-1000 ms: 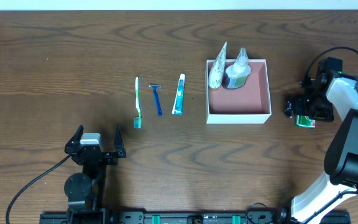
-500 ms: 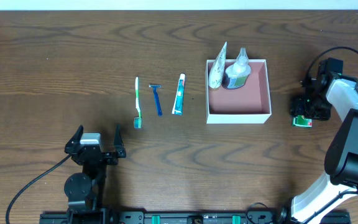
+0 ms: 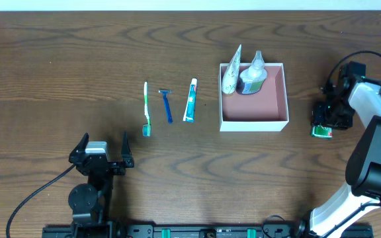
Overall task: Pack container
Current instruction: 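Carry the Dettol soap bar into the box and release it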
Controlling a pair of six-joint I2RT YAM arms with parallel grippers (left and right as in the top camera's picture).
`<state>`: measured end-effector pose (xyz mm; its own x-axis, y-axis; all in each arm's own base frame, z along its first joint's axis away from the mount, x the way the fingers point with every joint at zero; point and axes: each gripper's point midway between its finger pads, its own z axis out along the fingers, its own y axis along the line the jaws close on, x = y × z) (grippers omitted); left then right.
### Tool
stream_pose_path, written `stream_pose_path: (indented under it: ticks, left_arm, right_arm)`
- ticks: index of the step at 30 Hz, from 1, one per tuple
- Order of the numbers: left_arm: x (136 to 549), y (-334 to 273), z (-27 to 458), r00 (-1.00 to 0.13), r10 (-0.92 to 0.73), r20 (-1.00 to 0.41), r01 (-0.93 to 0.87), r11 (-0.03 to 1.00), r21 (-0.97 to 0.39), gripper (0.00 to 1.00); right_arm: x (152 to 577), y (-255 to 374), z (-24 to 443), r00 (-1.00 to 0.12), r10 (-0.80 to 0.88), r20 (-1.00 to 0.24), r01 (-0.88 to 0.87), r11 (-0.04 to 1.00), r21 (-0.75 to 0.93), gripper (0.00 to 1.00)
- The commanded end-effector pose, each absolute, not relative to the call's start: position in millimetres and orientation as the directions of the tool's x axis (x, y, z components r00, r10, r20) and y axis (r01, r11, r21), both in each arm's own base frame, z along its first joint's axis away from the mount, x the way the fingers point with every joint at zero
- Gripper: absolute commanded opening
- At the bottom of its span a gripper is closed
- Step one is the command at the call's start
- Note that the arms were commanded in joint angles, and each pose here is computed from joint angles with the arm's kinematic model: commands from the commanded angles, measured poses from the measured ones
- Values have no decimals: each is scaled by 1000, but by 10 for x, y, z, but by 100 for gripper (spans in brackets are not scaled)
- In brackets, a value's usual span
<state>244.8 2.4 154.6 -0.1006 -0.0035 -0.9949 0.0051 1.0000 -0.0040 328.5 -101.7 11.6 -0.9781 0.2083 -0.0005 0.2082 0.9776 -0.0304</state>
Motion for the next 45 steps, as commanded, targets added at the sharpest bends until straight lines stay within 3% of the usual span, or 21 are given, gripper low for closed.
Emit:
stream_pose_path:
  ticks: [1,9,15,20,26,45]
  left_arm:
    - [2442,7,1394,-143,4,-990,18,1000,1,98]
    - [2442,7,1394,-143,3,-990,18,1000,1,98]
    - [2443,7,1394,-143,3,-990,18,1000,1,98]
    - [2442,7,1394,-143,3,-990,18,1000,1,98]
    - [2442,7,1394,-143,3,-990,18,1000,1,98]
    - [2442,7,1394,-143,3,-990,18,1000,1,98]
  right_arm:
    - [3543,-1013,425,-972,230,-54,230,973,3,47]
    - [3866,-457,1229,-979,175,-99,148,960,237,45]
    - [4062,23,1570,-981,70,-178,18,960,280,46]
    - [4176,407,1578,-974,-14,-227,-76,962,264,48]
    - [4220,487,1530,-972,0,-235,-29,992,120,49]
    - [4128,586,1177,-982,30,-188,6,992,127,53]
